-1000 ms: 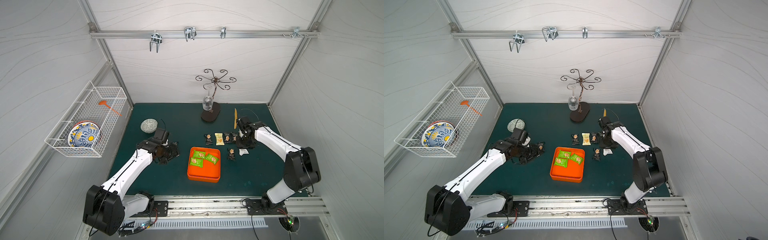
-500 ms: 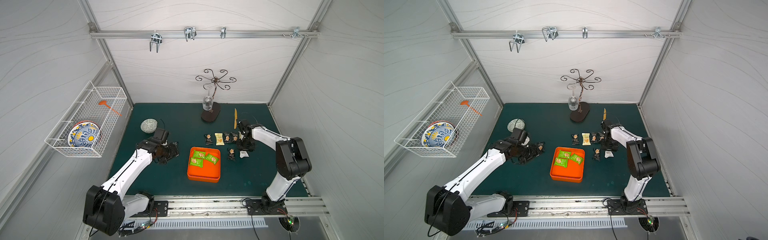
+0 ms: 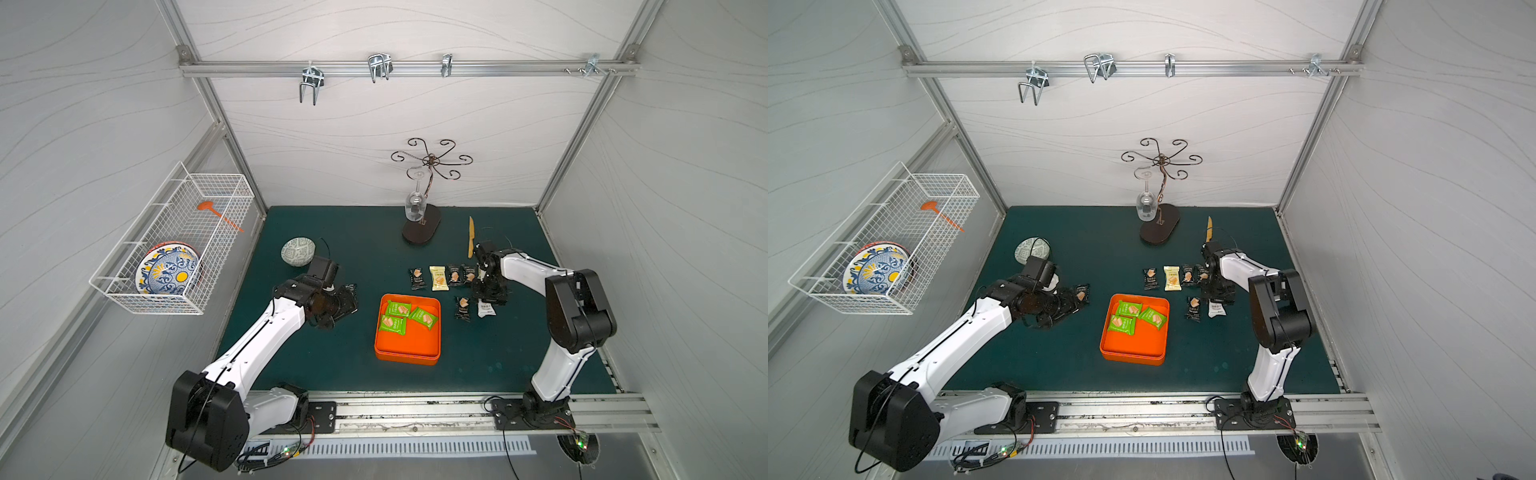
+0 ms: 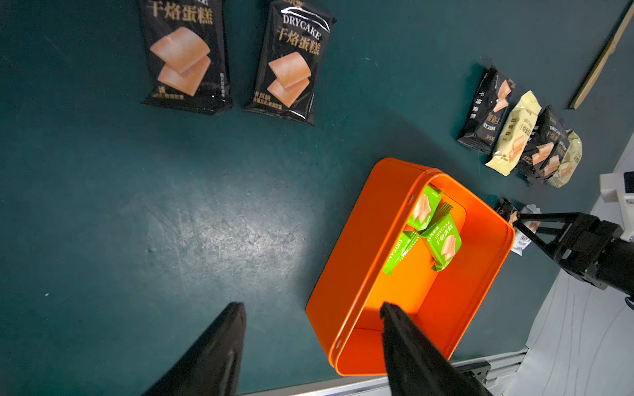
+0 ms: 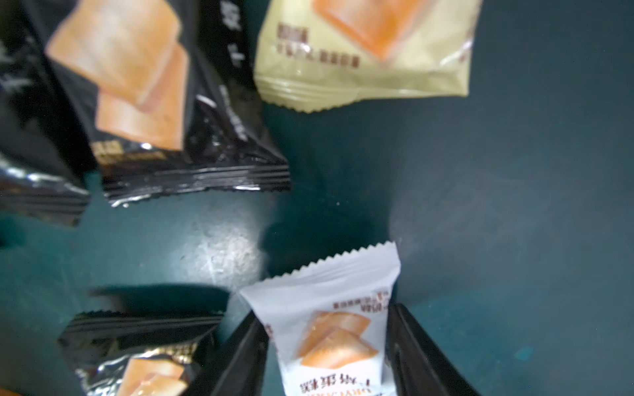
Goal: Take the cookies out of the storage box
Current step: Place the cookie at the center of the board, then pick up the cookie from the storage box.
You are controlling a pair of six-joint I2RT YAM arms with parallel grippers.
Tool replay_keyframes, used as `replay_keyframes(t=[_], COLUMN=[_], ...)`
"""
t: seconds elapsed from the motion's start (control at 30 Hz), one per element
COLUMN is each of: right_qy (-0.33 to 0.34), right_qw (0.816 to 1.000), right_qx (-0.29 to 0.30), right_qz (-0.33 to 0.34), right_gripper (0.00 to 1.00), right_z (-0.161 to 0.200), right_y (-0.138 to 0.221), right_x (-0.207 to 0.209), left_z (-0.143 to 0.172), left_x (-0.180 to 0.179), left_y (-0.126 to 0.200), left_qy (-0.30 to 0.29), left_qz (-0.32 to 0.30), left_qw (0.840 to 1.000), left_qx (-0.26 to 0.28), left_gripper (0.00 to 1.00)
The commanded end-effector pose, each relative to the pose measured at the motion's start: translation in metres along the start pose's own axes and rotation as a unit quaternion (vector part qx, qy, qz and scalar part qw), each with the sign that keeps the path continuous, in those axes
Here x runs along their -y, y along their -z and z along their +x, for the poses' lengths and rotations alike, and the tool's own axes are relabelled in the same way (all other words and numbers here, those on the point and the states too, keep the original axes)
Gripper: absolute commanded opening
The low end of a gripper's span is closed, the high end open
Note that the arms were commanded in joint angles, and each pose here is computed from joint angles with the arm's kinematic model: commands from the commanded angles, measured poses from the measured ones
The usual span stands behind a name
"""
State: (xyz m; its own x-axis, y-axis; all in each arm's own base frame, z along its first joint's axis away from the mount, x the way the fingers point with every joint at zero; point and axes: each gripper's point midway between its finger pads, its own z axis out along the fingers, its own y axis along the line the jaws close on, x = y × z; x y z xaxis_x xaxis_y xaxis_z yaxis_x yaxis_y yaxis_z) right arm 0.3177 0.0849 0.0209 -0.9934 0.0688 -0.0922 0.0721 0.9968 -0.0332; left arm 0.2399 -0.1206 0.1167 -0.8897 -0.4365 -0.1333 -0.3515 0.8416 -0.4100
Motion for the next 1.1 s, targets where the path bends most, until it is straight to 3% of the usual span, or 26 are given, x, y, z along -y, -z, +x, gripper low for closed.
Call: replay_keyframes(t=[0.0, 0.17, 0.47, 0.8, 1.07], right_qy=[-0.009, 0.003, 0.013, 0.011, 0.008], right_qw=[1.0, 0.997, 0.992, 0.988, 0.983], right_qx=[0.024, 0.071, 0.122, 0.141, 0.154], right_qz=[0.0, 0.002, -0.024, -0.057, -0.096], right_gripper=[0.66, 0.68, 0.7, 0.7, 0.7], right_z=[-0.005, -0.01, -0.002, 0.012, 0.014], right_y=[0.022, 0.056, 0.093, 0.103, 0.112], right_x=[0.004, 0.002, -0.009, -0.01, -0.013], left_z=[-0.008, -0.009, 0.004, 0.034, 0.045], left_x=[0.018, 0.043, 0.077, 0.124, 0.153], left_y=[0.016, 0.022, 0.014, -0.016, -0.054], left_qy=[0.01, 0.04, 0.148, 0.273, 0.268], left_qz=[0.008, 0.023, 0.036, 0.027, -0.009], left_qw=[0.999, 0.997, 0.986, 0.961, 0.964], left_qx=[0.036, 0.065, 0.069, 0.025, 0.003], left_gripper=[0.67, 0.68, 0.7, 0.69, 0.68])
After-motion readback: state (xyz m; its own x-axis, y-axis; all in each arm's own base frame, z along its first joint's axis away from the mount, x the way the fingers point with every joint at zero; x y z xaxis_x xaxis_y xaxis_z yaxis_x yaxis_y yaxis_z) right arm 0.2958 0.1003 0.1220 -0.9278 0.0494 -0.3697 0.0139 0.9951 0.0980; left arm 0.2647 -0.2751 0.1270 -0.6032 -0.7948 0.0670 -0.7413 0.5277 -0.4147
